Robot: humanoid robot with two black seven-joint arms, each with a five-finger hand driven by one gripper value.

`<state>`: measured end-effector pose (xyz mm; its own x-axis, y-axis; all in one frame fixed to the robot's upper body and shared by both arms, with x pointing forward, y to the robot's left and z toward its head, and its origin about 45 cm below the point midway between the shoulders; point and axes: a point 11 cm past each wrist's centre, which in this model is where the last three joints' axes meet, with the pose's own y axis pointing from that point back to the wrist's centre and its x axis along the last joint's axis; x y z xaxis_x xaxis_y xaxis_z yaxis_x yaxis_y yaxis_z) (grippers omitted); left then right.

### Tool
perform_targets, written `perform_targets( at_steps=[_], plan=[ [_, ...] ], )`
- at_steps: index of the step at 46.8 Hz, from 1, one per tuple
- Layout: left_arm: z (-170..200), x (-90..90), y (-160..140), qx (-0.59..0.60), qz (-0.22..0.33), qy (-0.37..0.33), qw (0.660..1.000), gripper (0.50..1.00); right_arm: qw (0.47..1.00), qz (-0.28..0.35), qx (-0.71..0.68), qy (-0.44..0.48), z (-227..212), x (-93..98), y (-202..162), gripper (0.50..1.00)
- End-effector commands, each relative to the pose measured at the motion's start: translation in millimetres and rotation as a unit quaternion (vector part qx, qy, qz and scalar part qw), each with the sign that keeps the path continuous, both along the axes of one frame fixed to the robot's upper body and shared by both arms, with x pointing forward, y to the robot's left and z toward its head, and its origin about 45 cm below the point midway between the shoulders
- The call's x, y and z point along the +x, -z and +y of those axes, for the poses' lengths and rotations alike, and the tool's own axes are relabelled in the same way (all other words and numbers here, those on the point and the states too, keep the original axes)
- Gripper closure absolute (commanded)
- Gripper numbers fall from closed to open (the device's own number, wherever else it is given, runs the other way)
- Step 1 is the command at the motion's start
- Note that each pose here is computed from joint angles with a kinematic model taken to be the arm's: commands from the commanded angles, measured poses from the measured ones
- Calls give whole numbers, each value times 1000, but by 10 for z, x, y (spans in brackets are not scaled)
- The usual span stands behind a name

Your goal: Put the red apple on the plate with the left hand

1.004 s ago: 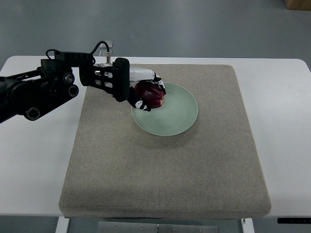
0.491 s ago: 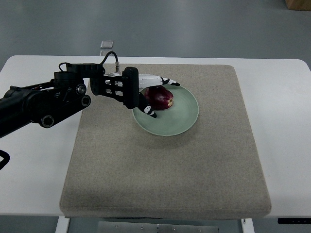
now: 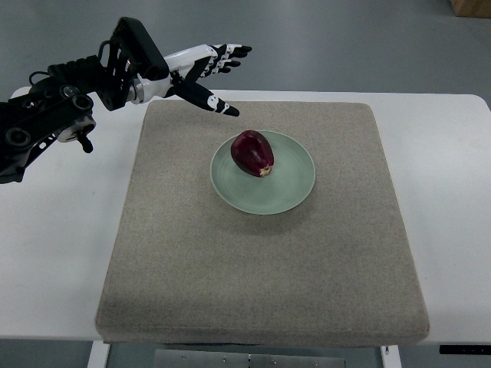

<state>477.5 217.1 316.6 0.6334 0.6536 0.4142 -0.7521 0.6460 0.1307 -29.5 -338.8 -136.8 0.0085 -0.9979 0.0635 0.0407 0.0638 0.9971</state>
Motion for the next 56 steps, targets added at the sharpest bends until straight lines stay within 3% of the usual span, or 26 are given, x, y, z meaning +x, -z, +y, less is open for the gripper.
perform_targets(
  at_steps=[1, 20, 41, 56],
  plan=[
    [194, 70, -85, -48, 13, -34, 998, 501, 1000, 0, 0, 0, 1, 4, 0, 570],
    [960, 215, -131, -257, 135, -157, 944, 504, 1000, 0, 0, 0, 1, 4, 0, 570],
    [1319, 216, -174, -398, 145, -191, 886, 501, 1000, 0, 0, 0, 1, 4, 0, 570],
    [1319, 209, -122, -405, 154, -194, 880, 501, 1000, 0, 2, -2, 7, 3, 1, 572]
  ],
)
